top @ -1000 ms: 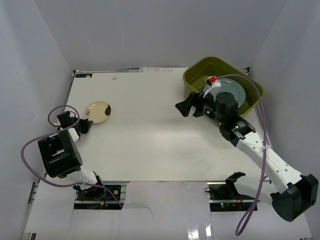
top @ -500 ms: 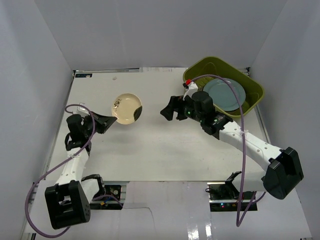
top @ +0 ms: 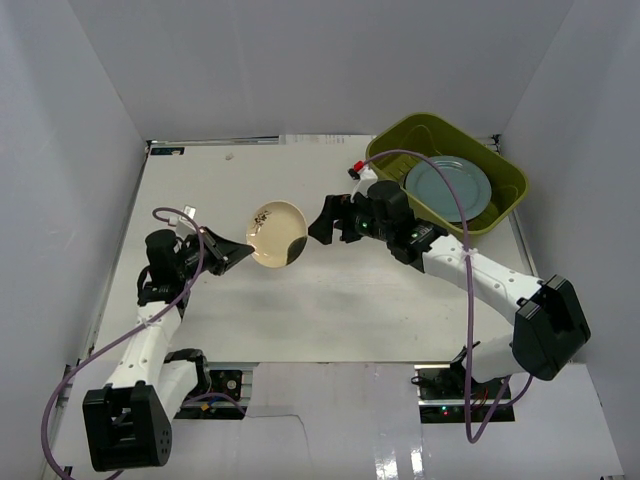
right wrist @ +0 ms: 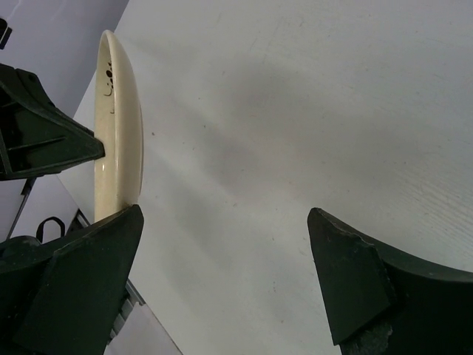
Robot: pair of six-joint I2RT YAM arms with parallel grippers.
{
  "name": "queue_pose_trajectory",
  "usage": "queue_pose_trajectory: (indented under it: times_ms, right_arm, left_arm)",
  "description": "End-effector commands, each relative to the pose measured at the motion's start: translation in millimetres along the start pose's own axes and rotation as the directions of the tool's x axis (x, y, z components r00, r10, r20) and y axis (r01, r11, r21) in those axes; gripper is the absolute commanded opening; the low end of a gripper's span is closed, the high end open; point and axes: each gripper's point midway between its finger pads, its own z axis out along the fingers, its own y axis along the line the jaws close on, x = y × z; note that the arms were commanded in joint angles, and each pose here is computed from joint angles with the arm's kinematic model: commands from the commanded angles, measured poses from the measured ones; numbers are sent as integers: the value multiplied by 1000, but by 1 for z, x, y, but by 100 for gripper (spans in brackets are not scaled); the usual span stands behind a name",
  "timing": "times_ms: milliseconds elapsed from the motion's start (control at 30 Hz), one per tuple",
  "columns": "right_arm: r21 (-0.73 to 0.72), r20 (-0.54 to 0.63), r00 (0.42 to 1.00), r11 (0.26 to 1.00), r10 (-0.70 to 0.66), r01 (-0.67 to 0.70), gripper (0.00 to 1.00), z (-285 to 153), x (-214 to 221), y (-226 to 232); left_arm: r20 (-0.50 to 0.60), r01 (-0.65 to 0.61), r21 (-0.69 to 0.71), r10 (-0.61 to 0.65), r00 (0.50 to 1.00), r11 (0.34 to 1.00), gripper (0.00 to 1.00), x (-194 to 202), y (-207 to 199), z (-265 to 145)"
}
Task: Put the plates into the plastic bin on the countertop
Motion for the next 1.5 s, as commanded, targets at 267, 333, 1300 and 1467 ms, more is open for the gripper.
queue_pose_trajectory:
  times_ms: [267,333,1300,1467]
  right_arm:
    - [-93,224,974,994,-35,57,100,-34,-54,38]
    - [-110,199,979,992,-36,59,98,-31,-52,42]
    - [612,627,762,706,-158,-357,8,-211,-191,-220]
    - [652,643,761,586,-90,-481,8,-228,-175,-295]
  left_arm:
    - [9,-91,3,91,996,996,0,-5,-16,2]
    - [9,-101,11,101,995,995,0,-5,-21,4]
    - [-96,-428,158,445,890,890,98,46,-49,-24]
    - [-109,-452,219,482,869,865,98,56,-54,-28]
